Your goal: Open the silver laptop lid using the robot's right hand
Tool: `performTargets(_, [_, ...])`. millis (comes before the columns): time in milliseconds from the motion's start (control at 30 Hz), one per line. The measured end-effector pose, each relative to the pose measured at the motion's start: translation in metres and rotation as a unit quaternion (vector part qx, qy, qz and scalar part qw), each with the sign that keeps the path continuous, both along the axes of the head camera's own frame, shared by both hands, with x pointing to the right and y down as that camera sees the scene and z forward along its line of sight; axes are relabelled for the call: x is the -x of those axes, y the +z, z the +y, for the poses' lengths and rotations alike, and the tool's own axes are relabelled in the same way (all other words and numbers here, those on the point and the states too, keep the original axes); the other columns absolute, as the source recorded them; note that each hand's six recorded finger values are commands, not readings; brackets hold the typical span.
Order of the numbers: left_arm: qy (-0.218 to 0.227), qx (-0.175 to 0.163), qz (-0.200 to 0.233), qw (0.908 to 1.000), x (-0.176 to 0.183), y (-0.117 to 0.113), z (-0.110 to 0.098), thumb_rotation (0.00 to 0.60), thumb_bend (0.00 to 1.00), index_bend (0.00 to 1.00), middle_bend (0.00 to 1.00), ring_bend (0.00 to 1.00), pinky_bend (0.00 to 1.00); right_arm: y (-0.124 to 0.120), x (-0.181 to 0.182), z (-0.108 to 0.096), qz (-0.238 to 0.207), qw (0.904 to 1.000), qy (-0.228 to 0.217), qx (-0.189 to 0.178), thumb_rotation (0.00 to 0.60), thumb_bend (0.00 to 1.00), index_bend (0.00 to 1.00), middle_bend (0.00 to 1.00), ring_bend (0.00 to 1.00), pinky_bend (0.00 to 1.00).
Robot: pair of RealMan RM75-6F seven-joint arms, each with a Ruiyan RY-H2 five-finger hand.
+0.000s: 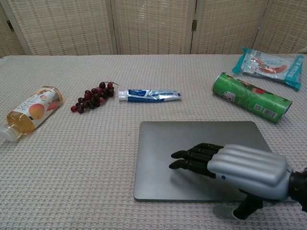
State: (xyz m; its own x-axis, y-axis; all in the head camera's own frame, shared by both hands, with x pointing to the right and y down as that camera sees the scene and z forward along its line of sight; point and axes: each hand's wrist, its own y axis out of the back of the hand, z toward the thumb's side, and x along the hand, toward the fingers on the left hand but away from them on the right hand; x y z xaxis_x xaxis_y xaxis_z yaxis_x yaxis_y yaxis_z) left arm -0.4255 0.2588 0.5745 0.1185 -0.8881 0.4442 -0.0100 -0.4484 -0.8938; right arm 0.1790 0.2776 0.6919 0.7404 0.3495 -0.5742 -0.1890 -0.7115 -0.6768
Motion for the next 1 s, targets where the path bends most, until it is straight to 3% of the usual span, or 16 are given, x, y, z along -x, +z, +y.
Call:
performTargets(700, [-0.005, 0.002, 0.004, 1.0, 0.005, 0.005, 0.001, 0.6, 0.34, 0.27, 0.13, 0.05, 0.0, 0.007, 0.003, -0.013, 0.008, 0.9997, 0.01, -0.022, 0.6, 0.38, 0.0, 0.0, 0.0, 0.0])
performTargets(1000, [0.021, 0.0, 0.02, 0.9996, -0.008, 0.01, -0.002, 0.6, 0.34, 0.25, 0.13, 0.05, 0.0, 0.007, 0.006, -0.022, 0.023, 0.9981, -0.004, -0.057, 0.6, 0.48, 0.0, 0.0, 0.0, 0.0])
